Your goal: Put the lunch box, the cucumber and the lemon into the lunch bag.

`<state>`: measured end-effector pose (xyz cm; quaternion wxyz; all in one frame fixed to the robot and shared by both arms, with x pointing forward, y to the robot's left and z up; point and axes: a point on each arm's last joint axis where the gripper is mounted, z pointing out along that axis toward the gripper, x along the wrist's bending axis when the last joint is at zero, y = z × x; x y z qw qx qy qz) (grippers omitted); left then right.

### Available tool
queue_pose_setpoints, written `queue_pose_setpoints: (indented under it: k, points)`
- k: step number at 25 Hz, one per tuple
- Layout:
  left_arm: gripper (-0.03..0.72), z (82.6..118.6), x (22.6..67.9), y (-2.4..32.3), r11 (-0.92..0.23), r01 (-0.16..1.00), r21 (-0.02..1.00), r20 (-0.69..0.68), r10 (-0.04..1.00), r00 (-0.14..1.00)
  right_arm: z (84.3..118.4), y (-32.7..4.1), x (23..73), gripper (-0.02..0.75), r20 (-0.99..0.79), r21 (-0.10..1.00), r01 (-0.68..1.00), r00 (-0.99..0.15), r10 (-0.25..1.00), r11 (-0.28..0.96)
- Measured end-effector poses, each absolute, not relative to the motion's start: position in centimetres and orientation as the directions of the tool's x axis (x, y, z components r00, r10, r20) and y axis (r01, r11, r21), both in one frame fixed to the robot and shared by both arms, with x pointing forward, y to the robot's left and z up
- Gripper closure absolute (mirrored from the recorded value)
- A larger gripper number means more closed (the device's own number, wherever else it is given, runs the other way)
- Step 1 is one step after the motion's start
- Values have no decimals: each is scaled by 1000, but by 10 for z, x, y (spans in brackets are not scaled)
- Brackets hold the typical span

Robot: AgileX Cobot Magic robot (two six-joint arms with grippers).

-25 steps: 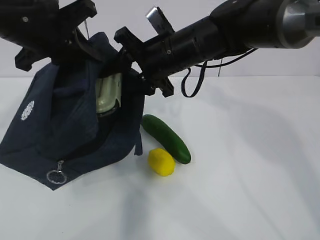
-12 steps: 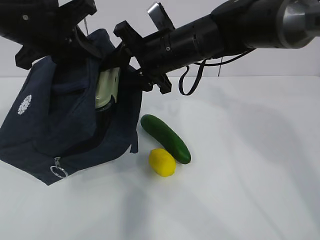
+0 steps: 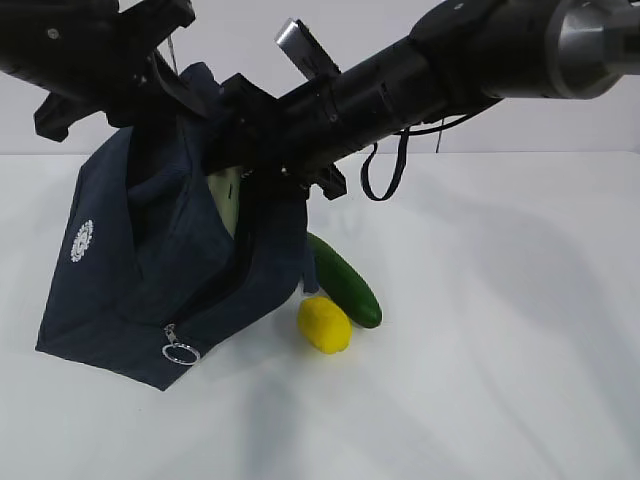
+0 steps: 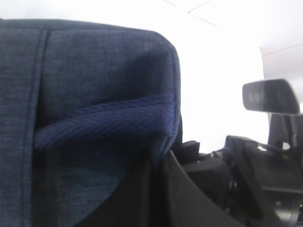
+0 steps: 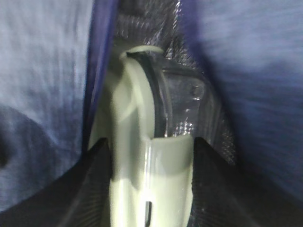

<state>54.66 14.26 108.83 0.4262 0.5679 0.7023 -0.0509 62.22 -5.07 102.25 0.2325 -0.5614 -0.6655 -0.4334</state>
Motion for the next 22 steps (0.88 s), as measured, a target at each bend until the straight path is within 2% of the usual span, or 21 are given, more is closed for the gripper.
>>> queue_pose_setpoints:
  k: [9,15,22]
  points:
    - [691,1089,546,142,357,842,404,-665,747,3,1021,-39,615,339,765,343,938,-307,566,46]
    - [692,1085,547,142,345,848,403,-653,757,2,1022,-39,615,240,763,351,936,-309,568,37]
    - [692,1083,548,150,334,853,402,-630,777,-7,1024,-43,612,221,773,322,943,-314,551,84]
